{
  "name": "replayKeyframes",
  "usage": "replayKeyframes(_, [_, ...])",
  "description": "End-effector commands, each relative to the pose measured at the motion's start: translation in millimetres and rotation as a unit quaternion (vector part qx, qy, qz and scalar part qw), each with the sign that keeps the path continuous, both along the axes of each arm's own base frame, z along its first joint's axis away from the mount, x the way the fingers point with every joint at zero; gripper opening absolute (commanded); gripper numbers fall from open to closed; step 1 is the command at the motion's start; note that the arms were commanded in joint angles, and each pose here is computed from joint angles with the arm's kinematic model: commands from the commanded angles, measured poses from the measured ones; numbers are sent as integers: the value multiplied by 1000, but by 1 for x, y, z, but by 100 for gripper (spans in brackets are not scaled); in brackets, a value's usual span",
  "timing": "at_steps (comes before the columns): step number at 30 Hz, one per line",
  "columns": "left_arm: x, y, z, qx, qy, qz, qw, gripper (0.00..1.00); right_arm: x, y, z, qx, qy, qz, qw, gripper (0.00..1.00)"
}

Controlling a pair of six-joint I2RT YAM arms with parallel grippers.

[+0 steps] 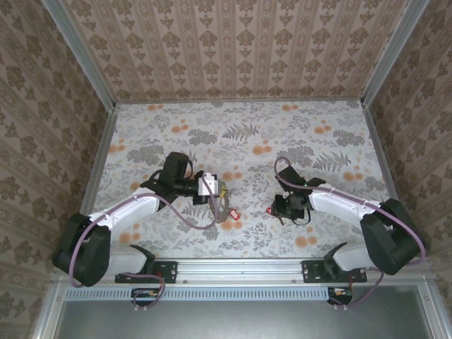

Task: Put the keys on the keyring

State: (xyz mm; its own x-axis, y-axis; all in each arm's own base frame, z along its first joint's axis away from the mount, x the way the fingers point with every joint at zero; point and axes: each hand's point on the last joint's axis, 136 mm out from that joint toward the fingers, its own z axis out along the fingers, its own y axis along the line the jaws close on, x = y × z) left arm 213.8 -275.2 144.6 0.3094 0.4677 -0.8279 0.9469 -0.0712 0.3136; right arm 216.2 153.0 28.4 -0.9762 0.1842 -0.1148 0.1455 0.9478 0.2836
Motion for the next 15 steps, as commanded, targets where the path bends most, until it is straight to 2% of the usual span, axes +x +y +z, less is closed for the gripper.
replayKeyframes(1, [-5, -6, 4, -14, 7, -15, 1000, 0, 13, 5, 1, 0, -9, 2, 1000, 33])
replayKeyframes(10, [-4, -5, 5, -9, 5, -12, 1000, 0, 10, -4, -4, -25, 2, -13, 1000, 28])
replayKeyframes(13, [-4, -5, 5, -9, 5, -12, 1000, 0, 11, -5, -4, -26, 1, -13, 1000, 18])
replayKeyframes(15, [-4, -5, 5, -8, 4, -11, 1000, 0, 4, -10, -4, -39, 13, -16, 999, 17])
